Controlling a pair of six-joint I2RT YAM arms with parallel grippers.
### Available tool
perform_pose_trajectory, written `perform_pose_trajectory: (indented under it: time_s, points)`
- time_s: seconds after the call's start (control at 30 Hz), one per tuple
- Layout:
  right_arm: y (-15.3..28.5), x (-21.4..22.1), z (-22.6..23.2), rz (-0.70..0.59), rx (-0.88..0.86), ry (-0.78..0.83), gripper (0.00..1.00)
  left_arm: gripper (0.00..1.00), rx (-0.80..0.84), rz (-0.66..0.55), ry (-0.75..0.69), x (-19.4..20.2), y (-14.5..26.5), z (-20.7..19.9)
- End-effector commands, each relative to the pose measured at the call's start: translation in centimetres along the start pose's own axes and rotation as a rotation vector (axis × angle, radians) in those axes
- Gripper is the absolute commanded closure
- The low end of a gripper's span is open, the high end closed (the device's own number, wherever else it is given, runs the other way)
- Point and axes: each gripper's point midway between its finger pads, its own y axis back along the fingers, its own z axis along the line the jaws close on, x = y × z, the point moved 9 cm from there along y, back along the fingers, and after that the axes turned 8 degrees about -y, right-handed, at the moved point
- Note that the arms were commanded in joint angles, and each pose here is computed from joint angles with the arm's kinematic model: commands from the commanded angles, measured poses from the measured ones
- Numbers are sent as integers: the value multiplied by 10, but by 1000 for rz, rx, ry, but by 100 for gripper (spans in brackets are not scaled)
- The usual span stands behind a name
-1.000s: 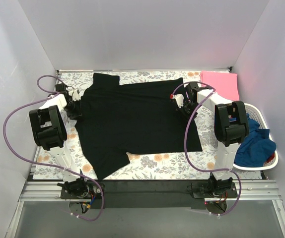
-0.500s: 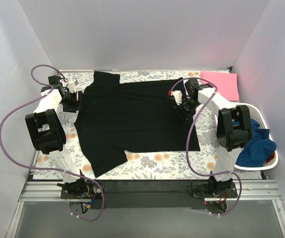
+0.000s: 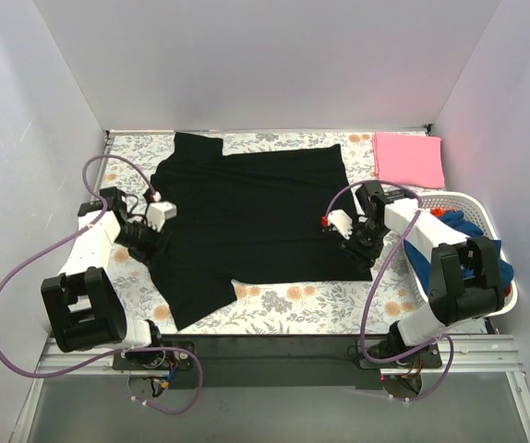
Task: Fold and stack the t-shirts
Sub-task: Fold the tshirt
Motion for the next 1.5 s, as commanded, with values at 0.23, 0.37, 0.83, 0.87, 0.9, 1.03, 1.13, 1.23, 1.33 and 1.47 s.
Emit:
perform_pose_trajectory:
  time_s: [0.23, 0.37, 0.83, 0.87, 0.9, 1.03, 1.13, 1.23, 1.33, 1.47]
  points:
    - [-25, 15, 20, 64, 31, 175, 60, 42, 6, 87, -160, 18, -3, -27]
    - [-32, 20, 22, 77, 48, 194, 60, 42, 18, 96, -155, 18, -5, -29]
    - [-56, 32, 26, 143, 173, 263, 62, 41, 24, 111, -218, 27, -7, -42]
    - [-57, 33, 27, 145, 180, 266, 64, 41, 21, 112, -224, 30, -7, -45]
    - [-58, 34, 28, 151, 194, 268, 71, 41, 29, 118, -241, 31, -8, -48]
    - [-68, 36, 35, 166, 209, 263, 81, 41, 27, 137, -340, 40, -14, -55]
    - [-69, 36, 37, 179, 207, 264, 93, 38, 5, 155, -409, 51, -21, -57]
    - [-66, 32, 38, 170, 202, 261, 99, 38, -6, 176, -463, 58, -28, -56]
    - [-61, 29, 38, 160, 199, 261, 99, 38, 10, 182, -495, 59, -32, -57]
    - [-56, 24, 39, 135, 199, 256, 99, 39, 16, 193, -536, 59, -41, -57]
